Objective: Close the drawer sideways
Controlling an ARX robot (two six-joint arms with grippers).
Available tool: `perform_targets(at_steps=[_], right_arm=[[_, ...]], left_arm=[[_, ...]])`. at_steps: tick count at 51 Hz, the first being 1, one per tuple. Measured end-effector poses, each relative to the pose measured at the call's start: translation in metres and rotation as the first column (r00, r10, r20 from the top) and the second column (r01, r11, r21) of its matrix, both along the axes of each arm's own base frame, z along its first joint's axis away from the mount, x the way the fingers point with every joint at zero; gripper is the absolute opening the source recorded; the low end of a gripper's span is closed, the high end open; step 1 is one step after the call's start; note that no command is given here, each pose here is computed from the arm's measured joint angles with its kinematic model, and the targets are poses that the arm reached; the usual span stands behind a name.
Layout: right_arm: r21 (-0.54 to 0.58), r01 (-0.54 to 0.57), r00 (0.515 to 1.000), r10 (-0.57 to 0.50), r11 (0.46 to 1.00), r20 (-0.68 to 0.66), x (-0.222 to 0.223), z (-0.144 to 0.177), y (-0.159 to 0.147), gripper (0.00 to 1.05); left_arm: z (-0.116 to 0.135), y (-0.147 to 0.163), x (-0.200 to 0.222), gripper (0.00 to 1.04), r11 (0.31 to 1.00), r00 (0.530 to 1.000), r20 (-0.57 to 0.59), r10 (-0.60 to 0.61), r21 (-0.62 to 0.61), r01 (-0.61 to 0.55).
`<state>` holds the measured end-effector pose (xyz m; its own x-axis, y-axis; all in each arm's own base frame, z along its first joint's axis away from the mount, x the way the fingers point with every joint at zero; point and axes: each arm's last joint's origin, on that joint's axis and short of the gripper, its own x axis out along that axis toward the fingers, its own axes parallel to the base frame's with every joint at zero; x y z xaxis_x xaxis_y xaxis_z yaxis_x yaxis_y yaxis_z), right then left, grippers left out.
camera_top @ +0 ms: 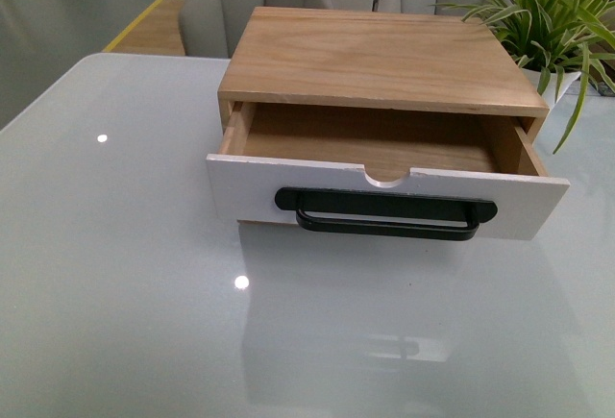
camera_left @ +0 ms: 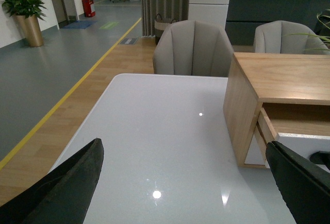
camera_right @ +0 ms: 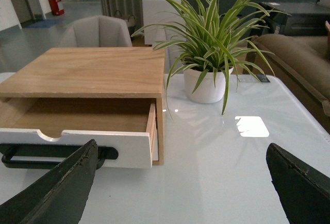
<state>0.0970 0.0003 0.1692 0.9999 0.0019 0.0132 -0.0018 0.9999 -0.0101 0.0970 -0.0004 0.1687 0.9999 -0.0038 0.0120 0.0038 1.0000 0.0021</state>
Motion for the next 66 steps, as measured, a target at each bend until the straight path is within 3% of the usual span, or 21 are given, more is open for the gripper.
perform_targets(at_steps=[27, 30, 34, 40, 50, 59, 66], right_arm=[[0.0, 0.0, 1.0, 0.0, 1.0, 0.0, 0.0, 0.0, 0.0, 0.96], [-0.012, 0.011, 1.0, -0.012, 1.0, -0.014, 0.0, 0.0, 0.0, 0.96], [-0.116, 0.059, 0.98, -0.079, 0.992, -0.181, 0.004, -0.003, 0.0, 0.96], [-0.246, -0.019, 0.958, -0.053, 0.969, -0.282, 0.02, -0.003, 0.0, 0.96], [-0.385, -0.176, 0.943, 0.042, 0.906, -0.332, 0.063, 0.001, -0.005, 0.96], [-0.445, -0.338, 0.892, 0.131, 0.829, -0.432, 0.095, -0.005, 0.001, 0.96], [-0.522, -0.474, 0.839, 0.184, 0.709, -0.512, 0.117, -0.013, 0.015, 0.96]], left_arm=[[0.0, 0.0, 0.0, 0.96, 1.0, 1.0, 0.0, 0.0, 0.0, 0.0], [-0.002, -0.001, 0.0, 0.96, 0.997, 0.989, -0.133, -0.07, 0.015, 0.073], [-0.003, -0.006, 0.005, 0.96, 0.988, 0.938, -0.319, -0.136, 0.022, 0.151], [-0.002, -0.015, 0.018, 0.96, 0.967, 0.908, -0.363, -0.209, 0.062, 0.248], [0.004, -0.042, 0.059, 0.96, 0.883, 0.87, -0.338, -0.359, 0.179, 0.434], [-0.005, -0.067, 0.092, 0.96, 0.745, 0.782, -0.356, -0.511, 0.271, 0.61], [-0.021, -0.087, 0.117, 0.96, 0.621, 0.713, -0.411, -0.568, 0.355, 0.699]])
